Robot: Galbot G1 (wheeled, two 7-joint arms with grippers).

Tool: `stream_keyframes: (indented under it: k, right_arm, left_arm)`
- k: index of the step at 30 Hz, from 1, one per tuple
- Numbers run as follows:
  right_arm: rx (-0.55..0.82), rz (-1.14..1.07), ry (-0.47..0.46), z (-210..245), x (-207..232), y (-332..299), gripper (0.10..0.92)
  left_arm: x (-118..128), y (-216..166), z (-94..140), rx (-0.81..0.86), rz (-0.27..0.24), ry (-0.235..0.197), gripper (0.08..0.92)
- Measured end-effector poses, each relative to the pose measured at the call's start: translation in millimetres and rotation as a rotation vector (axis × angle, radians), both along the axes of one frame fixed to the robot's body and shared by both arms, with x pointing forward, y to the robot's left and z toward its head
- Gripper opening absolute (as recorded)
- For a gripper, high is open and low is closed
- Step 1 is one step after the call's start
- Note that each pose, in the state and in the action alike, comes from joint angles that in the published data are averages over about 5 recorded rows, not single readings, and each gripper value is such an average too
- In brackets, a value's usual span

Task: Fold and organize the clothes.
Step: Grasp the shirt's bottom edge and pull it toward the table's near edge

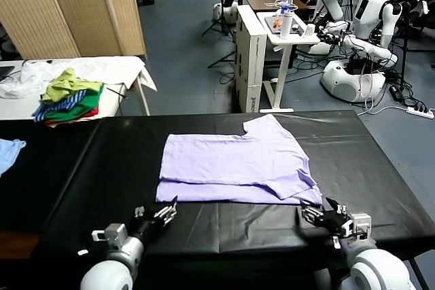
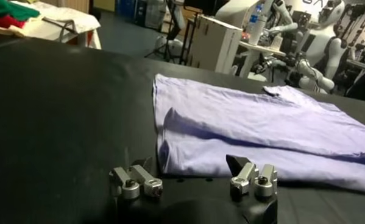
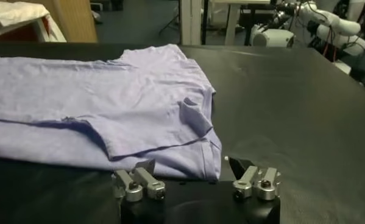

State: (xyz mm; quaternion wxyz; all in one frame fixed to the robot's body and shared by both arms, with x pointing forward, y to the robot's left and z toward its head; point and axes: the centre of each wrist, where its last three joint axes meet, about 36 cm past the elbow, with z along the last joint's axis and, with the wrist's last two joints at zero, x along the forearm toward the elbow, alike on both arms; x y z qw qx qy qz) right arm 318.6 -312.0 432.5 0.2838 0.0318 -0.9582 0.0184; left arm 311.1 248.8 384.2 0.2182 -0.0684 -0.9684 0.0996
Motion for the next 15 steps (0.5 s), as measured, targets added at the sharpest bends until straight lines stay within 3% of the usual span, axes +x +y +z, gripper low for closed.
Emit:
stream_keyframes:
  k: [4, 7, 11, 15]
  right_arm:
    - [-0.002, -0.002, -0.004, 1, 2, -2, 0.260]
    - [-0.003, -0.002, -0.001, 2, 1, -3, 0.163]
    - [-0.003, -0.006, 0.015, 5, -3, -2, 0.139]
    - [-0.005, -0.002, 0.048, 16, -11, -1, 0.139]
  left_arm:
    - [-3, 0, -1, 0.000, 0.003, 0.006, 0.594]
    - [-4, 1, 0, 0.001, 0.003, 0.007, 0.414]
    - [-6, 1, 0, 0.003, 0.001, 0.009, 0.196]
    - [-10, 2, 3, 0.012, 0.008, 0.020, 0.147]
